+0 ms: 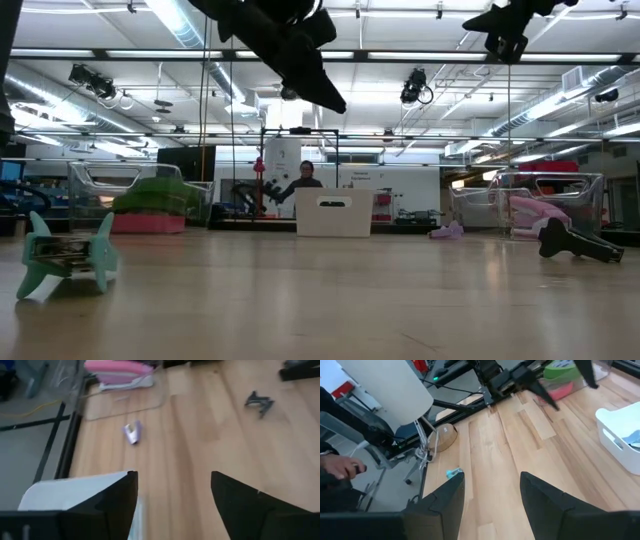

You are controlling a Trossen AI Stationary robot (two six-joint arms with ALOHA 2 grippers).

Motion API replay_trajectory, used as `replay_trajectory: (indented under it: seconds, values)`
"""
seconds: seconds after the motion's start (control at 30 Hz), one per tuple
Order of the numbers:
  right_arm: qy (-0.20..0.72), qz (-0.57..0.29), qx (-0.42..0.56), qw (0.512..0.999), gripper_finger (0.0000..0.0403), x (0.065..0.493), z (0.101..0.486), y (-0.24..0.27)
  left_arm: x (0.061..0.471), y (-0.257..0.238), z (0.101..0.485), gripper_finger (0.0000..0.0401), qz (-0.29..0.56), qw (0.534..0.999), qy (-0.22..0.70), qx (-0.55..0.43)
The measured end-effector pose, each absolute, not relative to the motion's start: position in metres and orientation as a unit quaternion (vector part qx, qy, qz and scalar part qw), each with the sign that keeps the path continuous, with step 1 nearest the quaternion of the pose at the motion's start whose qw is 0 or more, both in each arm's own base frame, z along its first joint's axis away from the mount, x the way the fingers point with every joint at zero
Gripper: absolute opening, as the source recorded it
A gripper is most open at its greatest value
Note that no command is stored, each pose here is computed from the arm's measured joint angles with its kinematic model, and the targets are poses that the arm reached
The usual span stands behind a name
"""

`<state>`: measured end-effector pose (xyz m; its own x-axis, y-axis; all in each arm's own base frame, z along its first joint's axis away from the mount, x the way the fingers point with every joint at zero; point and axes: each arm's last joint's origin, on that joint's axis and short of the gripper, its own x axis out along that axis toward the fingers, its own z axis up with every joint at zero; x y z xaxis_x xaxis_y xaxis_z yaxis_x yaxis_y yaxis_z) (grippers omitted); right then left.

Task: Pick and place Stapler, Stapler remover, tape
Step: Put the black staple remover into the white bin

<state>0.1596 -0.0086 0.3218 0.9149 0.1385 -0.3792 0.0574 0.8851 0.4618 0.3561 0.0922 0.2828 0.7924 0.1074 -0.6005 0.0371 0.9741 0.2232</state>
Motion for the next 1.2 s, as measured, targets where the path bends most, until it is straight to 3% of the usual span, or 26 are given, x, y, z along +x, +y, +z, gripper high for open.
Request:
replay_trajectory:
  seconds: [0.27,0.57,1.2]
  values:
    - [0.232,0.031,0.23,0.945,0.019,0.157,0.317,-0.008,0.359,0.054,0.292,0.0265,-0.028,0.944,0.304,0.128]
    - [0.242,0.033,0.221,0.944,0.019,0.156,0.315,-0.007,0.346,0.008,0.314,0.0258,-0.102,0.933,0.273,0.21]
    - [0.251,0.043,0.185,0.949,0.019,0.156,0.313,-0.006,0.342,-0.024,0.31,0.0257,-0.124,0.927,0.296,0.193]
